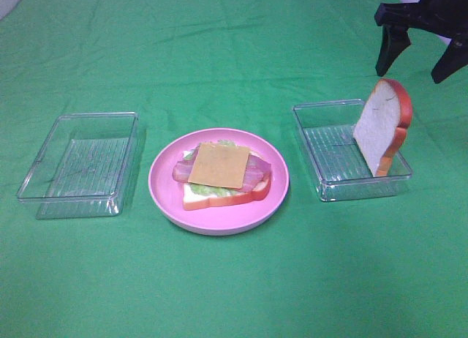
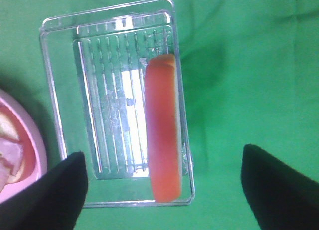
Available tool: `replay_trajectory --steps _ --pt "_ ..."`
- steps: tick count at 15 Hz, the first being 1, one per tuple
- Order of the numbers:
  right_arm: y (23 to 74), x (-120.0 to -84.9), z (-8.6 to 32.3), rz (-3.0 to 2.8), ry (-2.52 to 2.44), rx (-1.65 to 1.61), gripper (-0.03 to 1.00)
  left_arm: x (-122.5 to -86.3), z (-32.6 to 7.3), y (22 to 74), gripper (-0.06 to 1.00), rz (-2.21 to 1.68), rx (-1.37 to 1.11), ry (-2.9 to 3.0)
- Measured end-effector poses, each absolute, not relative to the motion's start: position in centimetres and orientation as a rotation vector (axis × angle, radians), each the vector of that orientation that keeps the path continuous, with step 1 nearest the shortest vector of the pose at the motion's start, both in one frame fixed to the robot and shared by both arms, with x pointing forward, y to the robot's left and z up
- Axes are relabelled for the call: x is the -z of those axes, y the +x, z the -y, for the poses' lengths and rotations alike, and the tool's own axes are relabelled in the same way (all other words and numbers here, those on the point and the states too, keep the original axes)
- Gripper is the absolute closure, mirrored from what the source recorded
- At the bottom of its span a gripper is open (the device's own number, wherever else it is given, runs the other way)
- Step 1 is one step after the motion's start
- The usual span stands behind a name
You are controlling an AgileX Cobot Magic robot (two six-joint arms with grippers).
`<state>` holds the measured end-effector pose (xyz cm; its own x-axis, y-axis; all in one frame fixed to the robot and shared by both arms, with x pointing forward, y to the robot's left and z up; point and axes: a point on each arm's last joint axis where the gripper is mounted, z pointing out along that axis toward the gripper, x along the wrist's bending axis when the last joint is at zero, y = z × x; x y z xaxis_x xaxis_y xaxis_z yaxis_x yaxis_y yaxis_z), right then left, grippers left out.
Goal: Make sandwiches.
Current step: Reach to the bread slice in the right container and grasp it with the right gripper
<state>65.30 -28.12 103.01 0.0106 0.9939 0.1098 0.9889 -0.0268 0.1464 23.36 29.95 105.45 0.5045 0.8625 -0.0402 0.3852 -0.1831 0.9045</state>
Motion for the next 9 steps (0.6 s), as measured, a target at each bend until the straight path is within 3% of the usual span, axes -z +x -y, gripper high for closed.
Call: replay_trajectory --steps 7,9 --pt "66.5 -98.7 28.1 -2.269 2.231 -0.188 0.20 -105.5 -30.0 23.4 0.29 -1.050 -0.617 1.778" --pt "66.7 -98.0 28.1 -2.280 2.237 -0.171 0.25 -105.5 -30.0 23.4 0.29 -1.050 -0.617 1.778"
